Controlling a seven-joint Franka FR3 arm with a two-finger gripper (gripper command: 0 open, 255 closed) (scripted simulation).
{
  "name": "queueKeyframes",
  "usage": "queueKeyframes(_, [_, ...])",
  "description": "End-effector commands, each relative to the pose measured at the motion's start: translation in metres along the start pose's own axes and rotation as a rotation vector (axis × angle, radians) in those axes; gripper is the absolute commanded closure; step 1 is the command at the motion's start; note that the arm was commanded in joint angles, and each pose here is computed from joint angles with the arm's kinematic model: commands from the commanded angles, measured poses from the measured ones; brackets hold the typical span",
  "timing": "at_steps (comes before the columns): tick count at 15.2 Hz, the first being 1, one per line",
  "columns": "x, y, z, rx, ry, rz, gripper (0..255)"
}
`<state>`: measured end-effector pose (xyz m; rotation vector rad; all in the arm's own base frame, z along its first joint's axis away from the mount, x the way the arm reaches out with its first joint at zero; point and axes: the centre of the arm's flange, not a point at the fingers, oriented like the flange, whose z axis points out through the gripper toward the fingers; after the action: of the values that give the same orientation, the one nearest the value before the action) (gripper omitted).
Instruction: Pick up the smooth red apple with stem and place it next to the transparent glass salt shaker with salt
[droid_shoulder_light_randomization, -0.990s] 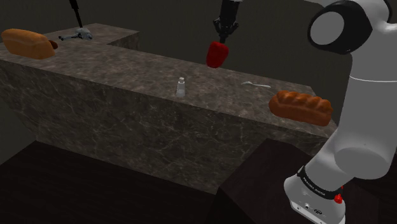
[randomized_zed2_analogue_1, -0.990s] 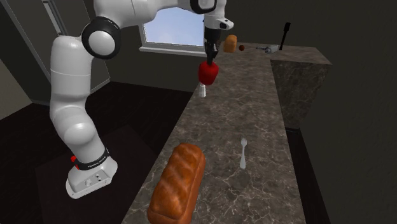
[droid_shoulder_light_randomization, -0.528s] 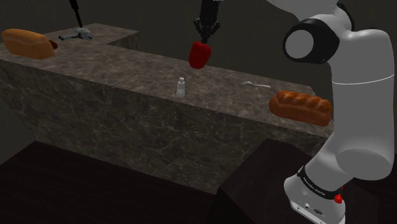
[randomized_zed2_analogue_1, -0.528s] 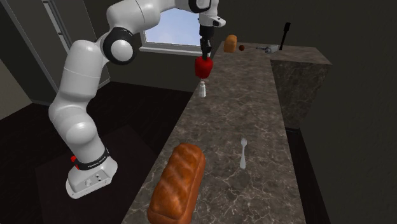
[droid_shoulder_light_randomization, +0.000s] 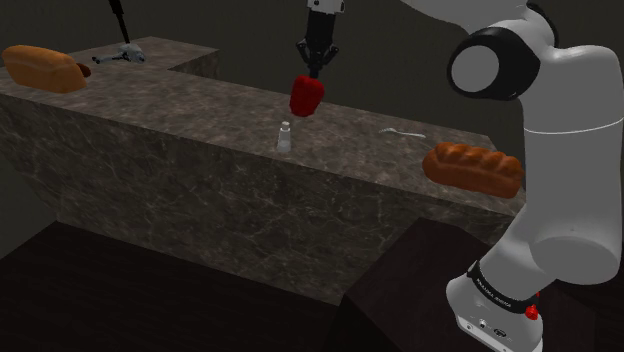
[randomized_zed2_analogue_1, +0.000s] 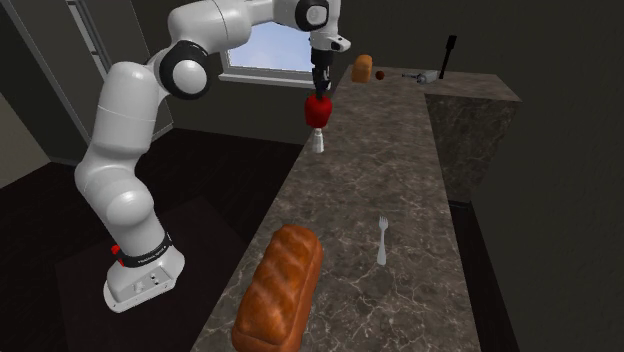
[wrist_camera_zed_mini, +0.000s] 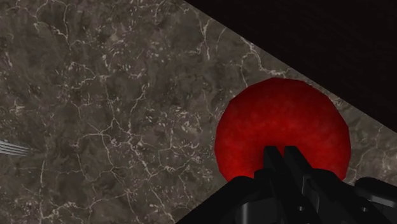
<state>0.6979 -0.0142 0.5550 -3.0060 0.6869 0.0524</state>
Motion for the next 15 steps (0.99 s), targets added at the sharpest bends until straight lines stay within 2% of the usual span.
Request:
queueKeyframes(1, [0.001,0.001,0.011,0.000,0.001,0.000,255])
queueKeyframes(15, [0.004,0.005,0.085,0.000,0.001,0.000,255])
